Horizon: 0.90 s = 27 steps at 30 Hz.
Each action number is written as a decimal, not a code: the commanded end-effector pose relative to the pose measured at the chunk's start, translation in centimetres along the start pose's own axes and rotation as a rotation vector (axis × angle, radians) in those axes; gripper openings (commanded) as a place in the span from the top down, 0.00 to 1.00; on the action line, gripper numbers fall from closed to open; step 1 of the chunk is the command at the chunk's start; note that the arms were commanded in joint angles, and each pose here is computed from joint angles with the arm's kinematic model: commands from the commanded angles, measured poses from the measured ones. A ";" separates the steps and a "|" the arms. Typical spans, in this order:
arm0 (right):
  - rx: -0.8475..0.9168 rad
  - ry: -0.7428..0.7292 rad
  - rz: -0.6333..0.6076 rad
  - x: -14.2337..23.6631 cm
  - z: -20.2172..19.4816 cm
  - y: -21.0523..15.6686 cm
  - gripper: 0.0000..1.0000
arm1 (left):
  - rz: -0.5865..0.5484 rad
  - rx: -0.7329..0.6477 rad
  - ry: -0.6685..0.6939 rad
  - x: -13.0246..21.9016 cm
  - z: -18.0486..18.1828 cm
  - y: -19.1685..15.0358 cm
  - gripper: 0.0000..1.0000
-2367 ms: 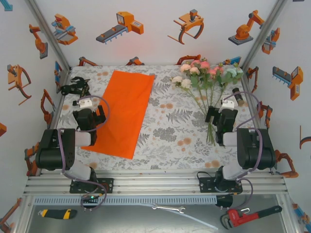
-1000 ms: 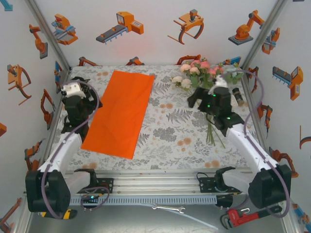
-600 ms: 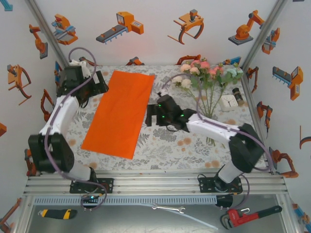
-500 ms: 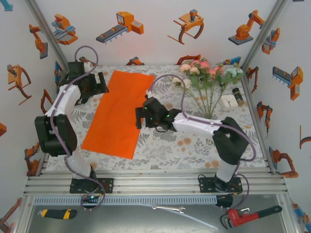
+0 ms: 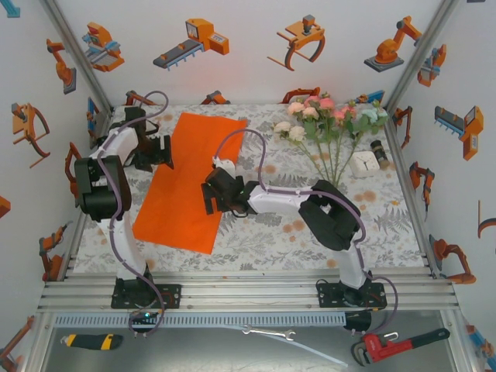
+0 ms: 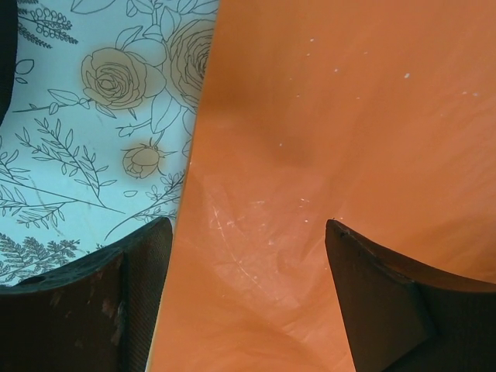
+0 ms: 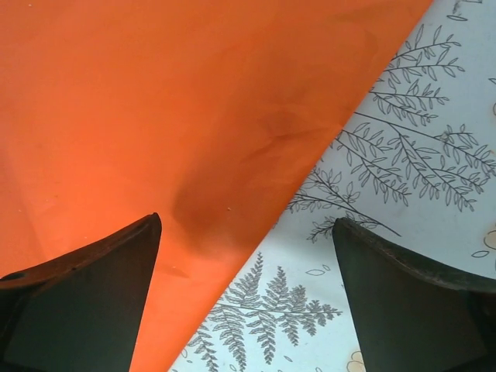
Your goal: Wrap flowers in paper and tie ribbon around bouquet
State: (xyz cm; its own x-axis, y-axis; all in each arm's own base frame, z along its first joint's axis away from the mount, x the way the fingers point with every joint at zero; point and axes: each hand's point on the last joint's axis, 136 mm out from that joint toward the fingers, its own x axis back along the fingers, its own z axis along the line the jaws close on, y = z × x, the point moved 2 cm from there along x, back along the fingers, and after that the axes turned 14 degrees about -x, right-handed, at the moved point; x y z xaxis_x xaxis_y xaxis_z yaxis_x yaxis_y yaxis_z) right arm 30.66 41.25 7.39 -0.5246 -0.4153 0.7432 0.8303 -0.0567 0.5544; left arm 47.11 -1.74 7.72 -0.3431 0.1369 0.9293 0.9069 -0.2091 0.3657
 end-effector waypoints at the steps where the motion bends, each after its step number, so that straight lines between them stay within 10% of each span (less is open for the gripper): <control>1: -0.021 0.024 -0.031 -0.3 0.8 0.6 0.25 | 0.049 -0.012 0.047 -0.8 1.2 -0.7 0.26; 27: -0.026 -0.011 -0.005 -2.5 0.8 0.1 0.43 | 0.018 -0.018 0.086 1.8 0.9 0.0 0.56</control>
State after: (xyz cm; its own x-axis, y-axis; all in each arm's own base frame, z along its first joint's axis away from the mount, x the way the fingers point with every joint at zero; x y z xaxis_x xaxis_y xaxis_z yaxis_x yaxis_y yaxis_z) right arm 32.06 43.24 7.07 -0.5420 -0.4341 0.7196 0.8211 -0.0912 0.5634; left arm 47.13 -0.99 6.88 -0.3225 0.0872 0.9426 0.9166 -0.2199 0.3339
